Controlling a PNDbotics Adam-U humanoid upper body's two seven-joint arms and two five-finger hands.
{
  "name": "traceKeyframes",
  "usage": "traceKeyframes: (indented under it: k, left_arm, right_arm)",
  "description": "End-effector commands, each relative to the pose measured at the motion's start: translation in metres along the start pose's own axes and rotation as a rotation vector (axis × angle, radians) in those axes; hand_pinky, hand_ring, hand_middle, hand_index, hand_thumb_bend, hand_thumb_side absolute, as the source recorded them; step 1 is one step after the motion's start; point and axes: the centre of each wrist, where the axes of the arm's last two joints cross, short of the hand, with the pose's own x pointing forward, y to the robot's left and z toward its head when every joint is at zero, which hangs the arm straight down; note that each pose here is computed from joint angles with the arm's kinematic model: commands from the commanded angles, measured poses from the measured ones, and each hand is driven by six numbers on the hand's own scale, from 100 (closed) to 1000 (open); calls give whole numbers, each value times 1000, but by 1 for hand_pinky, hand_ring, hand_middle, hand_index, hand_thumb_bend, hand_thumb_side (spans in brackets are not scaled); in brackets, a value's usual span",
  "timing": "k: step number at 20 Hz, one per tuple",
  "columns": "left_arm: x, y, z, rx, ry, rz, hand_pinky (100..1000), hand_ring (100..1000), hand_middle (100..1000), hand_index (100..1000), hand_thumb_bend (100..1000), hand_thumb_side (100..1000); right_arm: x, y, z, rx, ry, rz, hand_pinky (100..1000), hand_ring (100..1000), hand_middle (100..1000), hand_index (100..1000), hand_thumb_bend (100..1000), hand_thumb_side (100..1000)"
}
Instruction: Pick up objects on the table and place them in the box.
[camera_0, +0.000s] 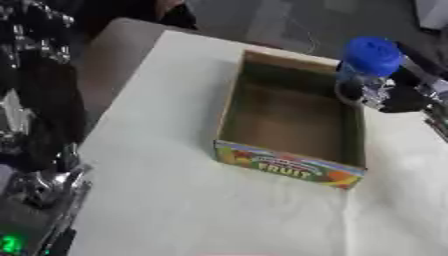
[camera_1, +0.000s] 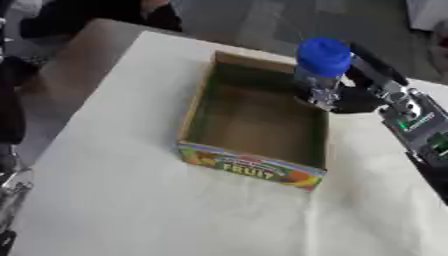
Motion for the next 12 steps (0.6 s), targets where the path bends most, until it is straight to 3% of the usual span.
traceKeyframes:
  k: [1,2,3,5,6,10,11,12]
  left_arm:
    - [5,-2,-8,-5,-35,18,904,750,931,876,427,812]
    - [5,-3,-8,-5,-36,19,904,750,931,876,427,812]
    - [5,-3,-8,-6,-37,20,904,750,931,876,427,813]
    - [5,-3,-8,-6,-38,20,904,750,931,876,426,813]
    - [5,-2,-8,-8,-37,19,905,750,932,876,426,813]
    - [5,-2,-8,-12,-36,16,905,750,932,876,426,813]
    - [5,-1,-8,-12,-35,15,905,750,932,876,426,813]
    - [5,-1,-7,-12,-35,14,905,750,932,876,426,813]
  right_arm:
    - [9,-20,-1,-44,-27,41,100,100,225,454,213,581]
    - [9,-20,-1,-54,-27,42,100,220,355,514,182,632]
    - [9,-20,0,-58,-27,47,156,356,484,601,259,682]
    - [8,-21,2,-50,-26,72,258,436,564,660,312,731]
    - [8,-22,3,-41,-24,88,400,536,685,744,379,817]
    - [6,-28,7,-27,-30,123,593,686,810,847,419,929]
    - [6,-29,8,-23,-32,126,578,675,804,840,418,920]
    - [6,-29,9,-17,-33,127,649,729,841,880,432,976]
